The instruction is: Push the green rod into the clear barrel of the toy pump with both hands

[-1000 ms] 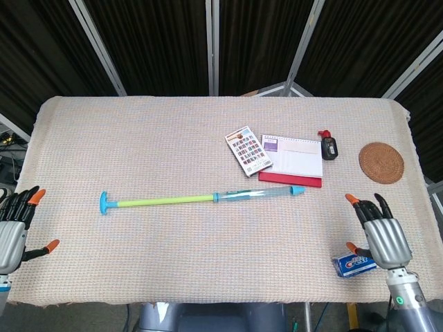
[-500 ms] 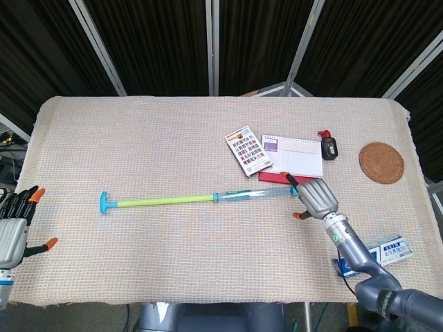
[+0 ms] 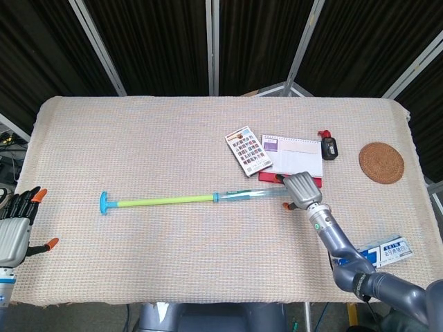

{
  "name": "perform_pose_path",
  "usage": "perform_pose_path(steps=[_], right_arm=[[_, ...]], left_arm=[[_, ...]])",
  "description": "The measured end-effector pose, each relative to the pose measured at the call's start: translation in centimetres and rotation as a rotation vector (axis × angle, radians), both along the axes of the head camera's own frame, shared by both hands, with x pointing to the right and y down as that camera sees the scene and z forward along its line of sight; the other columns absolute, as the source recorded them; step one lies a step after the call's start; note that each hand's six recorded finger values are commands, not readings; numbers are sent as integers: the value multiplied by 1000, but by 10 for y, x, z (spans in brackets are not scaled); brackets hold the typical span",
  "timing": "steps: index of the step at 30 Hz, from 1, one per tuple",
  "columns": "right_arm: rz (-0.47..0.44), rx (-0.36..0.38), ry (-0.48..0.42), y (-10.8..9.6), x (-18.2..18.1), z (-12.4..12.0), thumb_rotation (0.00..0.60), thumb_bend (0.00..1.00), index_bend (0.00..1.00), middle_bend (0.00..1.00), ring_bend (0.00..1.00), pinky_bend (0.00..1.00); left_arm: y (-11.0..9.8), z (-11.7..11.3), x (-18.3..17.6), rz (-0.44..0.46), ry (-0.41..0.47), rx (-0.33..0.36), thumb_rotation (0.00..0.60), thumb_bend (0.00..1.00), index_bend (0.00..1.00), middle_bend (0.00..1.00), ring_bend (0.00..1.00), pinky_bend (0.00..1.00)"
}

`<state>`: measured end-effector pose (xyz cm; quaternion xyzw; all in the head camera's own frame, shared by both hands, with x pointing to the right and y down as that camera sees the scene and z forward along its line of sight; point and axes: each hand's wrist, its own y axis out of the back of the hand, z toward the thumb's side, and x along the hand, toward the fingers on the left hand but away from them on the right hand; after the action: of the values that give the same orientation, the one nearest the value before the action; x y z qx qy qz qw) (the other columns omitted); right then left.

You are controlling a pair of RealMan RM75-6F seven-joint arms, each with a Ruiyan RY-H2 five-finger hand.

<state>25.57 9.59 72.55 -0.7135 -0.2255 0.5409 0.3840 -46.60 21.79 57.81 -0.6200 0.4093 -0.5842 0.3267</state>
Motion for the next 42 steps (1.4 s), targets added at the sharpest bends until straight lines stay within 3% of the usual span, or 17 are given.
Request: perform_pose_path(steps=[17,32,34,36,37,38,42], right_arm=[[14,17,108,-5,12,22,600,158,420,1000,1000,1000],[15,22,102,-2,13,21,600,308,612,1000,1000,1000],[27,13,91,0,14,19,600,323,622,1000,1000,1000],[38,4,83,3,16,16,600,326,626,1000,1000,1000],[45,-2,77,4,17,14,600,327,628,1000,1000,1000],[51,-7,73,5,17,12,600,327,629,1000,1000,1000],[70,-28,53,12,18,2,600,329,629,1000,1000,1000]], left_arm=[[2,1,3,9,-2,-4,600,0,0,0,0,0],[3,5,5,19,-8,-17,600,0,0,0,0,0],[2,9,7,28,-10,-28,600,0,0,125,126,156],[0,12,11,45,-10,-31,600,0,0,473,458,515],[-1,15,15,56,-5,-38,600,0,0,571,549,606],[-3,18,18,66,1,-44,600,0,0,652,619,674],[-11,31,35,131,5,-65,600,54,2,781,730,859]])
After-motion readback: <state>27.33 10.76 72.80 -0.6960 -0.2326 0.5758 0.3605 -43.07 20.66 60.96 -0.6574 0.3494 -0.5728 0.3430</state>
